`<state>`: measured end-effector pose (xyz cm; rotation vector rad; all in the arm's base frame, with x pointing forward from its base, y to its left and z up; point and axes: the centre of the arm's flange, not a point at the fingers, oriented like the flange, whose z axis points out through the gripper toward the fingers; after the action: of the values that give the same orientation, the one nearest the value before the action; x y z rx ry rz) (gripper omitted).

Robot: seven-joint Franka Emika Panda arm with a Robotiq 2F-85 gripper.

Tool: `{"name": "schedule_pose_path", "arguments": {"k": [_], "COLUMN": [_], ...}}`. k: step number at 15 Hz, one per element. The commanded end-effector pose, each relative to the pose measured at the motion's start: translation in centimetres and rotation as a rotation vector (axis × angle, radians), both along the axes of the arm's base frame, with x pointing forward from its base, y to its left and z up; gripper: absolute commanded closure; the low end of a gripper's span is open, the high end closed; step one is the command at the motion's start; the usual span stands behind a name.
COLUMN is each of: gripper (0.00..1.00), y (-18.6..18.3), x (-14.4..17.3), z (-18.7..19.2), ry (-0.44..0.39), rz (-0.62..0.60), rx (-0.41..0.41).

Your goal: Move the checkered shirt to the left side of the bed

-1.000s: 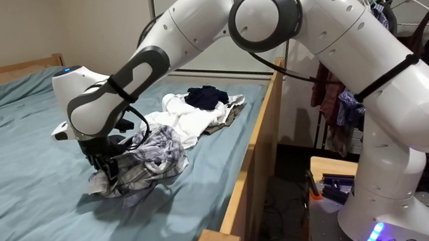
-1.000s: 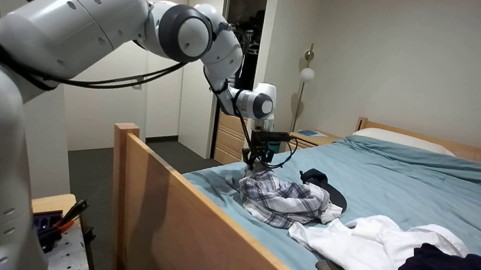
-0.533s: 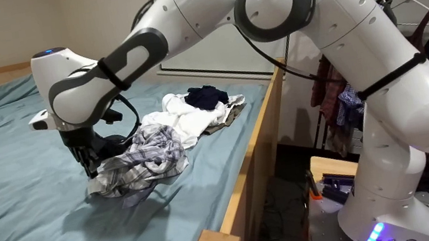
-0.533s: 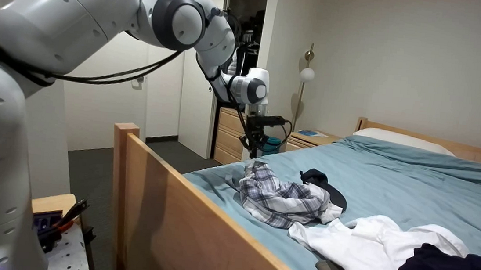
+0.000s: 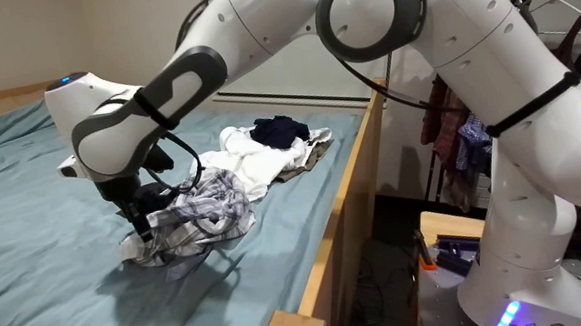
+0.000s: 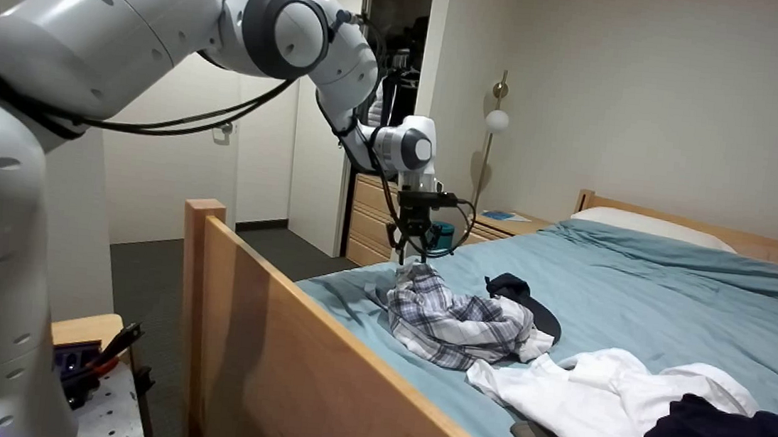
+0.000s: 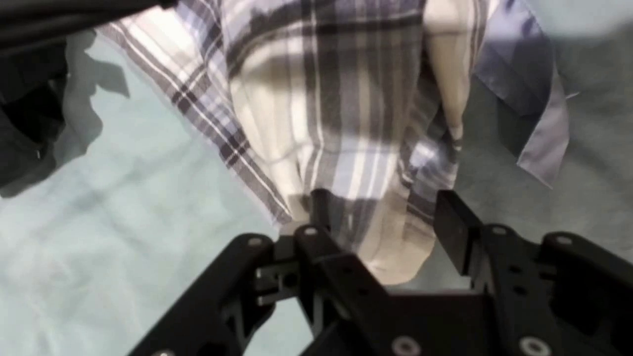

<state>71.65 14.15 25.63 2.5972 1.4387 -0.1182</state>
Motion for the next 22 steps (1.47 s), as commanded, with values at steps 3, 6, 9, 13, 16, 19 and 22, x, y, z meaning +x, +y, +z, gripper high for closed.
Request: {"name": "schedule_pose_path", "arguments": {"k": [3, 6, 9, 13, 16, 19, 22], "gripper": [0.41, 0.51, 0.71, 0.97, 1.0, 0.98, 0.98], "y": [-1.6, -1.7, -1.5, -1.0, -0.5, 0.6, 3.2], "x": [0.9, 0.6, 0.3, -0.2, -0.2, -0.4, -1.5], "z": [-2.8, -3.7, -3.9, -3.6, -3.8, -3.7, -2.6], "ry": [0.039, 0.049, 0.05, 0.031, 0.031, 0.052, 0.088], "rz": [-0.06, -0.06, -0.055, -0.011, 0.006, 0.066, 0.228], "rx": [-0.021, -0.02, -0.013, 0.0, 0.007, 0.024, 0.038]}}
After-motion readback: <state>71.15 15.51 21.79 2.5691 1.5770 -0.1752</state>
